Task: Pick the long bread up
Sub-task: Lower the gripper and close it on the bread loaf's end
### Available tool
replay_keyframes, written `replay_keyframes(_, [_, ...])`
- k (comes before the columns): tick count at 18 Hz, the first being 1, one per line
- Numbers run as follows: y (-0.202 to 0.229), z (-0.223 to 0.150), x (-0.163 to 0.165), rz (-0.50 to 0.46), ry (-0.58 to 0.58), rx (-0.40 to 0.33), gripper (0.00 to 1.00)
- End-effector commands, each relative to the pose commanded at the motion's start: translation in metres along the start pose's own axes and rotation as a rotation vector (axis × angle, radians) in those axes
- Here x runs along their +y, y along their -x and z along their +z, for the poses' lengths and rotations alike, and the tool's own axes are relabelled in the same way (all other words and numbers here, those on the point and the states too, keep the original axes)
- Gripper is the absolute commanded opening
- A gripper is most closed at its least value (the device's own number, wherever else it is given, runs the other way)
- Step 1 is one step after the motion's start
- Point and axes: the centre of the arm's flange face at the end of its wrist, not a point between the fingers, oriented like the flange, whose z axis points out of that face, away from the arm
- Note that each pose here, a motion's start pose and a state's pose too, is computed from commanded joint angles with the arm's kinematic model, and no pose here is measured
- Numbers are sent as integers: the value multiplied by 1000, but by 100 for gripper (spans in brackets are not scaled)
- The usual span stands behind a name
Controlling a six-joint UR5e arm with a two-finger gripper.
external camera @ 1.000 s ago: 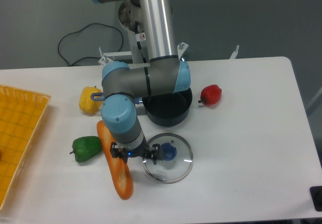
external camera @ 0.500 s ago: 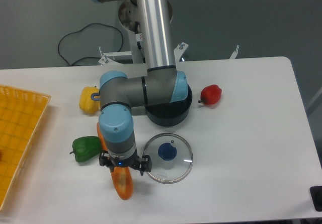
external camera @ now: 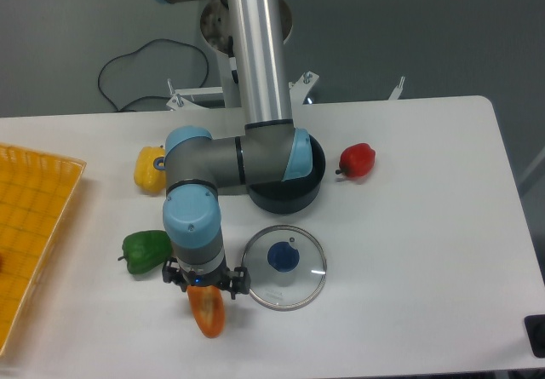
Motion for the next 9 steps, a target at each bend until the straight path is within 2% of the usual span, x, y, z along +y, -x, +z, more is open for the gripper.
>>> replay_keyframes(7, [-1,-4,0,-9,-5,0,100])
replay_keyframes(9, [-1,-3,-1,-49,-5,0,100])
